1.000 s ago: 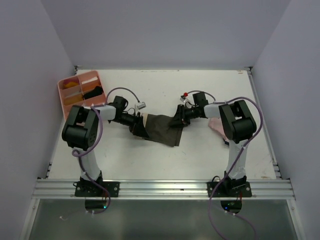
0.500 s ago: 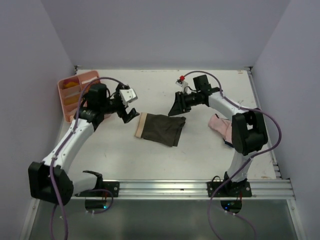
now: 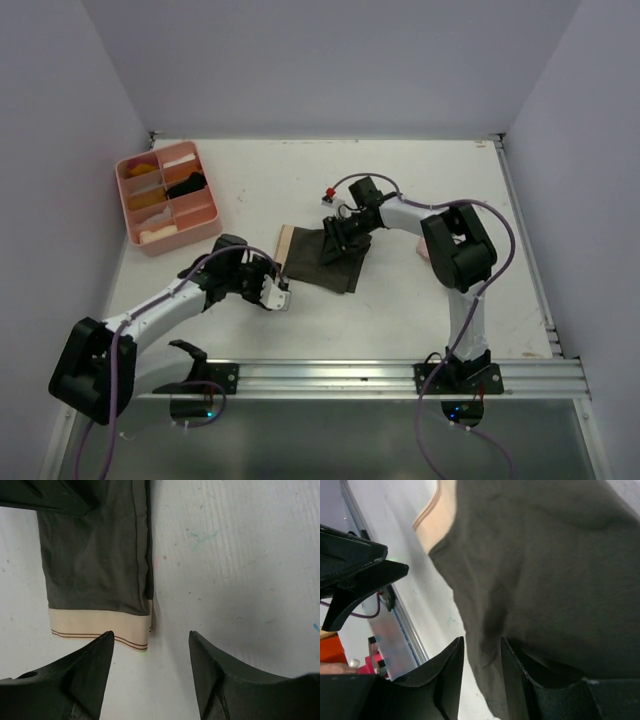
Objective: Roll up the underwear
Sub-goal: Fold the underwear
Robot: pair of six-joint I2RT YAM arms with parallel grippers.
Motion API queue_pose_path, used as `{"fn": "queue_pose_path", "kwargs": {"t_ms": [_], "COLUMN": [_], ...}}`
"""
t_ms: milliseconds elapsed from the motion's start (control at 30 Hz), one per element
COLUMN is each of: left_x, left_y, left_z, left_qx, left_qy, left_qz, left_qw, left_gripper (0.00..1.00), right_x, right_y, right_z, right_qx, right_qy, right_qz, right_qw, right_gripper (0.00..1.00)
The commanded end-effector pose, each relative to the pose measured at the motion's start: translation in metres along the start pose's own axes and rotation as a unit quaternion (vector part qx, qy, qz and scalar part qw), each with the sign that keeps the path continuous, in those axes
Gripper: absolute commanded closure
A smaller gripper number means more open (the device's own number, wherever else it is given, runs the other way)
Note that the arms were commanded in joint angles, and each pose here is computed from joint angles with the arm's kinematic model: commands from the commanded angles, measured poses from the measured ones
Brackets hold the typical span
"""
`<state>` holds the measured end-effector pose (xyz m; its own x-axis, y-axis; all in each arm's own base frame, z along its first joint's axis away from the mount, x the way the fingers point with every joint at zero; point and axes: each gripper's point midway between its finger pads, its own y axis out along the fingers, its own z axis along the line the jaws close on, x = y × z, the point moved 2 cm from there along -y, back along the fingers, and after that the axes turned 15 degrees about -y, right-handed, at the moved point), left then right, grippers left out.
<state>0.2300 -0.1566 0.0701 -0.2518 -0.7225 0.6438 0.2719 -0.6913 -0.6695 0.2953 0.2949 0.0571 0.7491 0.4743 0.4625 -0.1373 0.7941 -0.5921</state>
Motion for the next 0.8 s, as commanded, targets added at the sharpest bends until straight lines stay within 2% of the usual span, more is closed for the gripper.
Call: {"fn": "queue_pose_path", "kwargs": {"t_ms": [0,100,233,533,767], "left_x": [0.01,0.014,0.007,-0.008,-0.018], "left_y": [0.005,0.012,0.022,0.035,0.047], "left_z": [0.03,0.038,0.026,0.014,0.017], "left_qx": [0.02,0.017,-0.022,-0.061,-0.068], "left_qy": [0.081,0.09,0.123,0.138,0.136], "left_qz": [-0.001,-0.011,-0.008,0.01,0.023], "left_qw": [0.996,0.996,0.992,0.988,0.988], "left_gripper": [0.36,0.42,0.6,0.59,0.66], "right_x": [-0.004,-0.017,-0.027,-0.027,-0.04], "right_y": [0.006,0.012,0.018,0.018,0.019], "right_z": [-0.012,-0.021,-0.026,-0.026,-0.028], "right_qx": [-0.017,-0.022,-0.02,-0.012,-0.01], "right_qy": [-0.008,0.001,0.012,0.017,0.016], "right_qz": [0.013,0.034,0.05,0.054,0.074], "right_qw": [1.0,0.999,0.998,0.998,0.997], "right_gripper": [0.61,0.61,0.61,0.62,0.62]}}
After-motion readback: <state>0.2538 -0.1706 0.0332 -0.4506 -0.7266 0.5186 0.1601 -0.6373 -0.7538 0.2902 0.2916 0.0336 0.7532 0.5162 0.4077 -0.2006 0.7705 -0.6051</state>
